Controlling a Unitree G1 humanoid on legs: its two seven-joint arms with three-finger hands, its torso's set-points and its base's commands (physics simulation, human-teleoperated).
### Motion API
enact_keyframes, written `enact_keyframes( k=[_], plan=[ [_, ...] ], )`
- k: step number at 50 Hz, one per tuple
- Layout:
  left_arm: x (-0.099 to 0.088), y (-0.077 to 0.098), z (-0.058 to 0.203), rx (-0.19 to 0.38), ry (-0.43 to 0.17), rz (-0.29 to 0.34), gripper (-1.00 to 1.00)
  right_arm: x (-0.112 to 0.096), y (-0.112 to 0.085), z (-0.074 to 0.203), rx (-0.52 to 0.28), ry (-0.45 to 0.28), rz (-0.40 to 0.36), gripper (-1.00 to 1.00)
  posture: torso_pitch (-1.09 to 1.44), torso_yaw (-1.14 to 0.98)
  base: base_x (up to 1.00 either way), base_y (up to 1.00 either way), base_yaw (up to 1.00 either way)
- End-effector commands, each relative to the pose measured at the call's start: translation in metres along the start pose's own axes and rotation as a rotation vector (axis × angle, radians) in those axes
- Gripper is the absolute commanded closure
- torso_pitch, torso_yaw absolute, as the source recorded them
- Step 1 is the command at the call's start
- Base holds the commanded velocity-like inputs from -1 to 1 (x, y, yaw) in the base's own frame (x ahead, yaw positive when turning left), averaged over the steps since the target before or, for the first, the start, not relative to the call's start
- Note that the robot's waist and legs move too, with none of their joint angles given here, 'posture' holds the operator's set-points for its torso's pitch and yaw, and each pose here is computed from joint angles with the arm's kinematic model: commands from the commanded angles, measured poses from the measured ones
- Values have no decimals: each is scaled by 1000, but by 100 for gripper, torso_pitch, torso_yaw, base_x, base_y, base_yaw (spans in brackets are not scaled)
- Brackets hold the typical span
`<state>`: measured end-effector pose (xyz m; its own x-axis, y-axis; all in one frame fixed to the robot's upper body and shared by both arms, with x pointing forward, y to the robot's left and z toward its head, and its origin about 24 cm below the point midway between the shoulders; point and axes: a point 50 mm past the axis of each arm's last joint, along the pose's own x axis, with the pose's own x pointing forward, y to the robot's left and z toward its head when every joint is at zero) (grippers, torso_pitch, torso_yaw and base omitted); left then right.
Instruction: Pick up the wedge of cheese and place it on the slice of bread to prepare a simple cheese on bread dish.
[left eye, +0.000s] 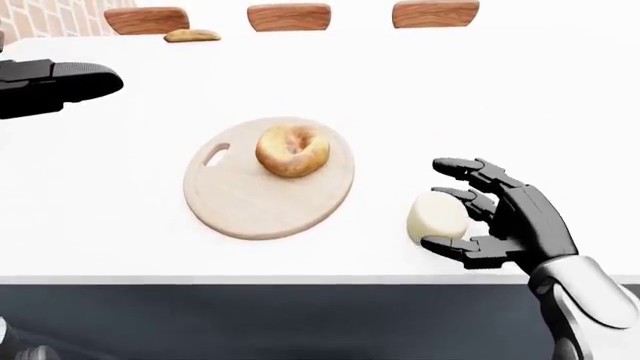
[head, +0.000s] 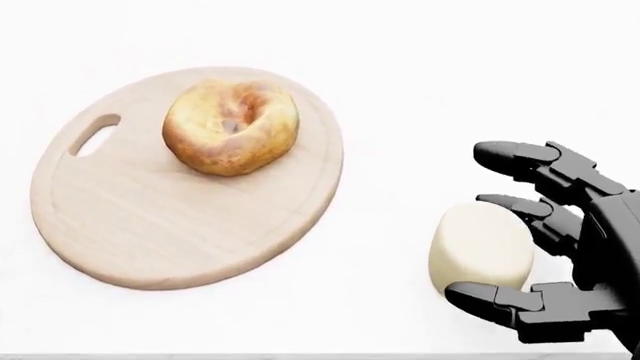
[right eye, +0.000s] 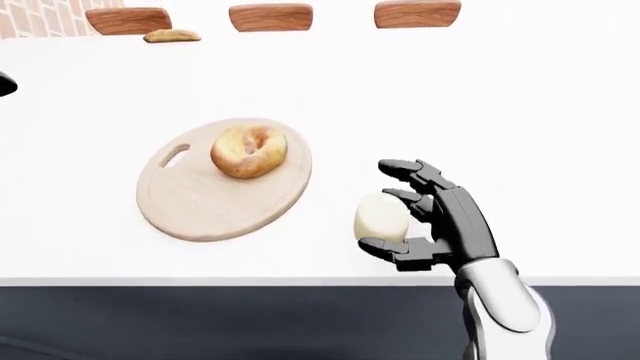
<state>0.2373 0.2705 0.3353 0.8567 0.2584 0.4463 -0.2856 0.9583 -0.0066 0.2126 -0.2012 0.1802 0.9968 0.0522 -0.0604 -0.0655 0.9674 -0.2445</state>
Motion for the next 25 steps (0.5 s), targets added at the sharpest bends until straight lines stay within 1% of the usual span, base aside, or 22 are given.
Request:
enact_keyframes(
  k=[1, 2, 6, 7, 9, 10, 11, 12, 13, 19, 21, 23, 25],
  plan=[
    [-1, 2, 15, 1, -77, 10, -100, -2, -2, 9, -31, -67, -15, -7, 0, 0, 0, 0, 0],
    [-2, 2, 15, 1, -77, 10, -100, -2, -1, 10, -32, -67, -13, 1, 0, 0, 0, 0, 0],
    [-2, 2, 16, 0, -78, 11, -100, -3, -1, 10, -34, -70, -15, 12, 0, 0, 0, 0, 0],
    [-2, 2, 16, 1, -78, 10, -100, -3, -1, 10, -35, -72, -15, 24, 0, 0, 0, 0, 0],
    [-3, 2, 16, 0, -78, 10, -100, -2, -1, 10, -37, -73, -14, 36, 0, 0, 0, 0, 0],
    [-2, 2, 16, 0, -78, 11, -100, -3, -1, 12, -24, -84, -8, 58, 0, 0, 0, 0, 0],
    [-3, 2, 16, 0, -78, 11, -100, -5, -1, 16, -31, -86, -13, 78, 0, 0, 0, 0, 0],
    [-3, 2, 17, 1, -79, 11, -100, -6, 0, 17, -35, -88, -12, 86, 0, 0, 0, 0, 0],
    [-3, 2, 17, 1, -79, 10, -100, -5, -1, 15, -40, -90, -19, 100, 0, 0, 0, 0, 0],
    [-3, 1, 16, 1, -78, 7, -100, -6, -3, 18, -62, -98, -38, 100, 0, 0, 0, 0, 0],
    [-3, 1, 15, 2, -76, 6, -100, -9, -5, 23, -109, -101, -73, 100, 0, 0, 0, 0, 0],
    [-3, 1, 15, 2, -76, 5, -100, -12, -6, 30, -109, -115, -75, 100, 0, 0, 0, 0, 0],
    [-2, 1, 14, 2, -76, 6, -100, -12, -11, 38, -114, -126, -93, 100, 0, 0, 0, 0, 0]
  ],
)
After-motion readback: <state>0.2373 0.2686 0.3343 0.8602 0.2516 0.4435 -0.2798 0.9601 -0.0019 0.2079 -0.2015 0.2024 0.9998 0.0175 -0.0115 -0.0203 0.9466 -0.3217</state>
